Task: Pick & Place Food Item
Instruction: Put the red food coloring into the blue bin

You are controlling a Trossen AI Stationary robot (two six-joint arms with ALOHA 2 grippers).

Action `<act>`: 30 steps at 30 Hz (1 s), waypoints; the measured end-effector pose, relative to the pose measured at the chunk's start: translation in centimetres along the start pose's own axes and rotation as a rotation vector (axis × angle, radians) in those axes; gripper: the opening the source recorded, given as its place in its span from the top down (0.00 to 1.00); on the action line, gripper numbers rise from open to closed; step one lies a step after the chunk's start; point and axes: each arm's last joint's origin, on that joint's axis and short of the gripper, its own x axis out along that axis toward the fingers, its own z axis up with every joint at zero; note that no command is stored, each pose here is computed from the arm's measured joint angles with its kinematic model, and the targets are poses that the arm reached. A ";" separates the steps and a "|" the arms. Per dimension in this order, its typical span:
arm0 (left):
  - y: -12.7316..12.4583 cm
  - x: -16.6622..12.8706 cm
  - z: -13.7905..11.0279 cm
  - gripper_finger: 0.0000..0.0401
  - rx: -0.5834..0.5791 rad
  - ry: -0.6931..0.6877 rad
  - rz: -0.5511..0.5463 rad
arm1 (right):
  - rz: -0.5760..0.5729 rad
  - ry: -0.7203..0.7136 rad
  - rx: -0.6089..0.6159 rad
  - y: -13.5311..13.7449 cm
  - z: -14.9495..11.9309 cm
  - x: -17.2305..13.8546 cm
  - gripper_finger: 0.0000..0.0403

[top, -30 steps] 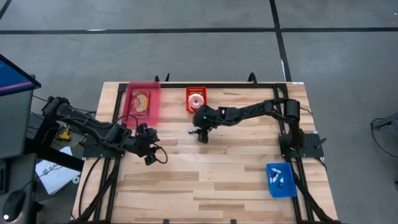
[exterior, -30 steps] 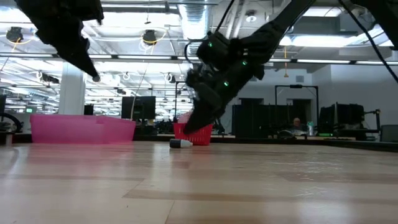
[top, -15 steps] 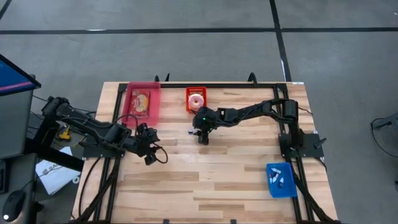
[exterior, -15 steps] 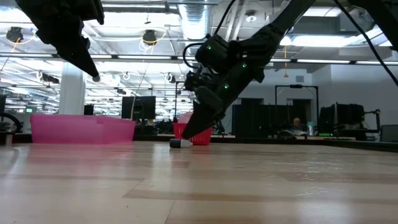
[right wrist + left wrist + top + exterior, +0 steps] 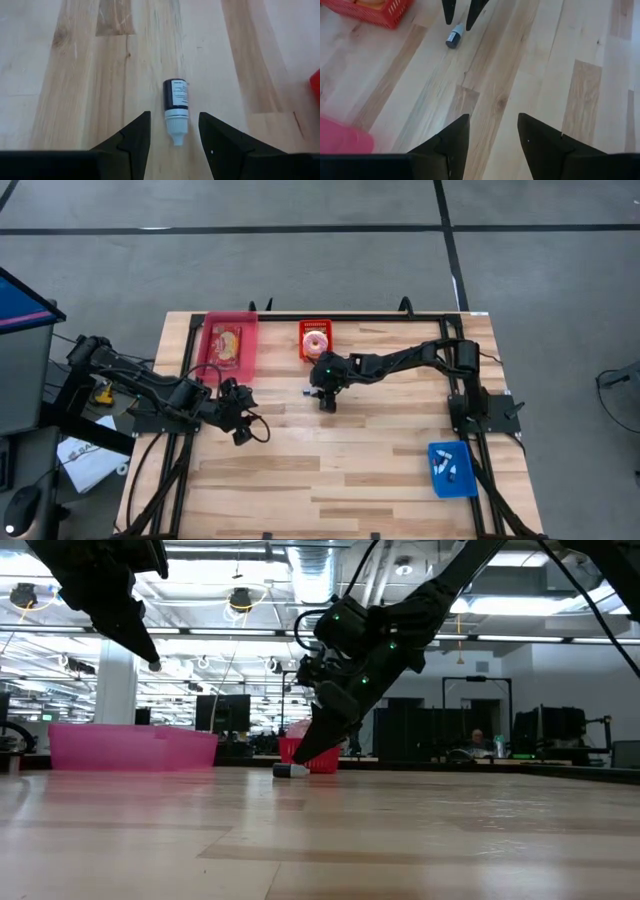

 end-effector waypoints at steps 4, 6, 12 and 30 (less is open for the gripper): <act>0.0 0.0 0.0 0.59 0.000 0.000 0.000 | 0.003 0.025 -0.005 0.0 -0.6 0.6 0.60; 0.0 0.0 0.0 0.59 -0.001 -0.001 -0.001 | 0.001 0.018 -0.010 0.0 -0.5 0.5 0.60; -0.1 0.0 0.1 0.59 -0.005 -0.007 -0.005 | -0.007 0.009 -0.007 -0.5 -0.4 0.4 0.60; -0.1 0.0 0.1 0.59 -0.012 -0.012 -0.009 | -0.002 0.021 0.012 -0.2 -0.8 1.8 0.61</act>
